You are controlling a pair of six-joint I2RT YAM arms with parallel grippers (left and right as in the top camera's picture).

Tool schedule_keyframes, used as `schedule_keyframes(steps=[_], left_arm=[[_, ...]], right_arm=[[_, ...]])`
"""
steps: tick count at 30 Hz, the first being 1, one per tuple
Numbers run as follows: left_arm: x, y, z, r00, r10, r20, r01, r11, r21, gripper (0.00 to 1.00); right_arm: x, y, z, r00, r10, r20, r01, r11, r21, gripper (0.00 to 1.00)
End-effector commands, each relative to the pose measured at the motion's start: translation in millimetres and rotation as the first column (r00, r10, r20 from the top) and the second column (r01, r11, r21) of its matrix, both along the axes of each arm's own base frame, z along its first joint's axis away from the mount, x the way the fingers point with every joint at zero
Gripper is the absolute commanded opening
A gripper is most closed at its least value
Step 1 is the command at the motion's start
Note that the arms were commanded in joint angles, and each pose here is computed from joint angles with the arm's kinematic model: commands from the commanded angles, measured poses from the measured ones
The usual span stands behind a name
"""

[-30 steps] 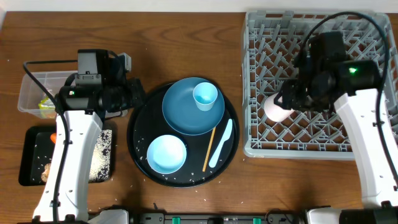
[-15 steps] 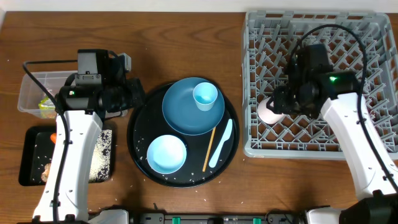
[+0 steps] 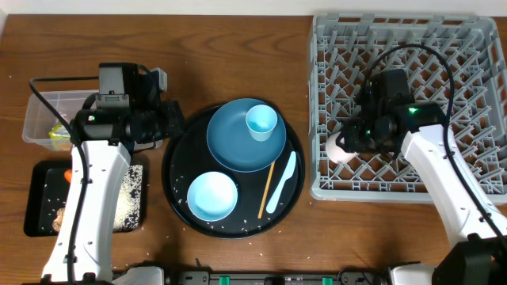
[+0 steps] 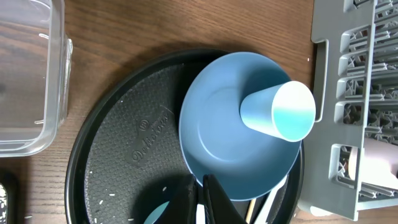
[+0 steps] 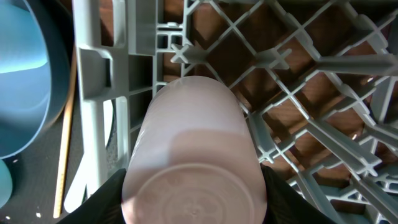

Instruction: Sort waste into correct bins and load items into the dishwasher rack

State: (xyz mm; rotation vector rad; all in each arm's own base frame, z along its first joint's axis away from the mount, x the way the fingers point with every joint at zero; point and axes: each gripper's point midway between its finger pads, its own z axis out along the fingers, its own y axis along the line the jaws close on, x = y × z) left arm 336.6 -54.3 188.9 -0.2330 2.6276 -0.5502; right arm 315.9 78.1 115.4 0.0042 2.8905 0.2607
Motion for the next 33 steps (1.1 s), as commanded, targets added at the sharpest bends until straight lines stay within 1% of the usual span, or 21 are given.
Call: schedule_keyframes(steps=[1,3,4,6,8,10,12,14,16,17,20,25,28,31,33], left_arm=[[-1,1,-1,1.000,-0.004,0.000,0.004,1.000,0.011,0.08],[-1,1,-1,1.000,-0.004,0.000,0.004,1.000,0.011,0.09],[-1,1,-1,1.000,-0.004,0.000,0.004,1.000,0.011,0.11],[-1,1,-1,1.000,-0.004,0.000,0.004,1.000,0.011,0.12],[-1,1,-1,1.000,-0.004,0.000,0.004,1.000,0.011,0.12],[-1,1,-1,1.000,-0.004,0.000,0.004,1.000,0.011,0.12],[-1,1,-1,1.000,-0.004,0.000,0.004,1.000,0.011,0.12],[-1,1,-1,1.000,-0.004,0.000,0.004,1.000,0.011,0.12],[-1,1,-1,1.000,-0.004,0.000,0.004,1.000,0.011,0.13],[-1,1,-1,1.000,-0.004,0.000,0.004,1.000,0.011,0.13],[-1,1,-1,1.000,-0.004,0.000,0.004,1.000,0.011,0.13],[3,-2,3,1.000,-0.013,0.021,0.013,1.000,-0.007,0.12],[8,-12,11,0.997,-0.040,0.059,0.043,0.997,-0.059,0.12],[10,-28,21,0.994,-0.070,0.083,0.081,0.986,-0.147,0.13],[9,-38,23,0.993,-0.087,0.083,0.099,0.982,-0.163,0.12]], right_arm=[[3,2,1,1.000,0.019,0.021,-0.019,1.000,-0.006,0.13],[5,2,1,0.999,0.019,0.028,-0.019,1.000,-0.005,0.18],[5,2,1,0.999,0.019,0.028,-0.019,1.000,-0.005,0.20],[4,2,1,0.999,0.020,0.025,-0.020,1.000,-0.005,0.29],[4,2,1,1.000,0.020,0.023,-0.020,1.000,-0.005,0.33],[3,2,1,1.000,0.021,0.020,-0.021,1.000,-0.002,0.43],[2,2,1,1.000,0.021,0.017,-0.021,1.000,-0.003,0.51],[1,2,0,1.000,0.021,0.012,-0.020,1.000,-0.004,0.63],[-1,2,0,1.000,0.021,0.005,-0.021,1.000,-0.005,0.71],[-2,1,0,1.000,0.024,0.002,-0.024,1.000,-0.006,0.73],[-3,1,-1,0.999,0.042,-0.003,-0.042,0.999,-0.012,0.75],[5,3,6,0.997,0.062,0.035,-0.062,0.998,-0.010,0.74],[10,7,24,0.996,0.064,0.056,-0.065,0.998,0.020,0.71],[14,8,48,0.995,0.062,0.081,-0.065,0.997,0.036,0.69],[12,9,66,0.994,0.063,0.090,-0.067,0.996,0.051,0.69]])
